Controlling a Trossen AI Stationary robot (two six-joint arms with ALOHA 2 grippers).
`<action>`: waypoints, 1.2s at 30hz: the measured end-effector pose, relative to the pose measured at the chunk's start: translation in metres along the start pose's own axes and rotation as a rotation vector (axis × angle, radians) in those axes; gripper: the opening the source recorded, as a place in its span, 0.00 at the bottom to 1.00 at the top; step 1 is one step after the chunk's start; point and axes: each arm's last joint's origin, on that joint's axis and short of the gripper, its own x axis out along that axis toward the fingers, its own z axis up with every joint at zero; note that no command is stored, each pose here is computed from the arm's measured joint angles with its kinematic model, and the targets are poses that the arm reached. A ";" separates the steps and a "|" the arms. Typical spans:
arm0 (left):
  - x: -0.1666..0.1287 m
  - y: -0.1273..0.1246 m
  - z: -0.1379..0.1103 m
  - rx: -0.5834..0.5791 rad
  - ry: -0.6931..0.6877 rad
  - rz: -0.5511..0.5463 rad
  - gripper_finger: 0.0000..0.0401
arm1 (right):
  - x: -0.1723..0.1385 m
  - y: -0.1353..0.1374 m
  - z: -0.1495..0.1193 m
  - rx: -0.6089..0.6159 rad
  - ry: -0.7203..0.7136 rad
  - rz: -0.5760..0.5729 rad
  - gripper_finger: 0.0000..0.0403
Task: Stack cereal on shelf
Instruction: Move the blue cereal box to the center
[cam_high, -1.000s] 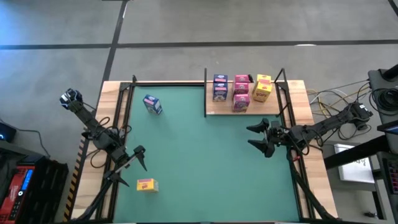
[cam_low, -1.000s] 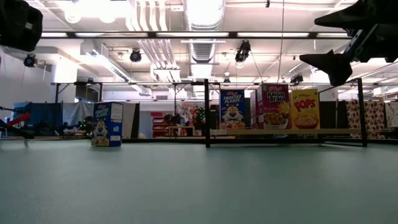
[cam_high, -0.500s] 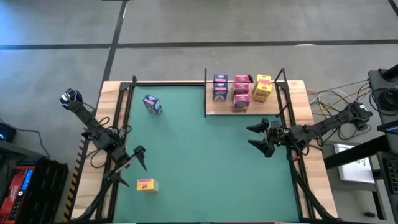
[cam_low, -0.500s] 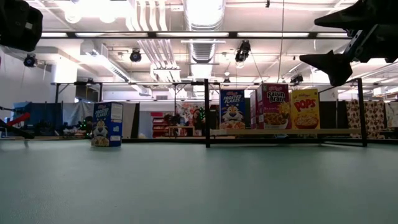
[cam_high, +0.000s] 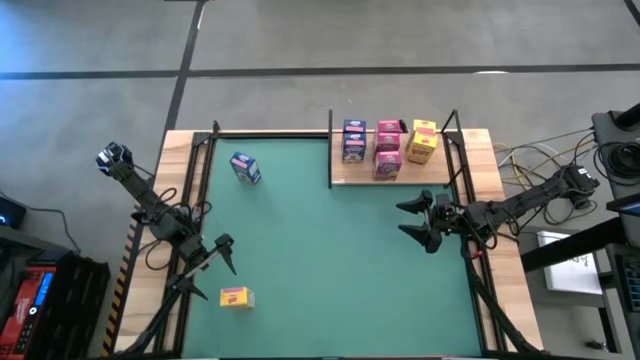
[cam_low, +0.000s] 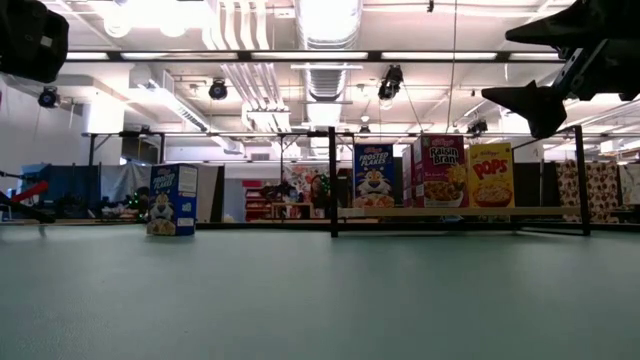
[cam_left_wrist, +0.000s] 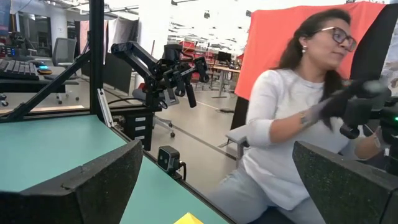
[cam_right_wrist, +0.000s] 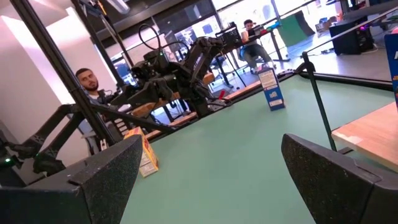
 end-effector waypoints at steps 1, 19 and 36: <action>0.000 0.000 0.000 0.000 0.000 0.000 0.99 | 0.000 0.000 0.000 0.000 0.000 0.000 0.93; 0.000 0.001 -0.001 -0.013 0.009 0.018 0.99 | 0.000 0.000 0.000 0.000 0.001 0.000 0.93; 0.001 0.016 -0.023 -0.806 -0.040 0.506 0.99 | 0.000 0.000 0.000 0.000 0.001 0.000 0.93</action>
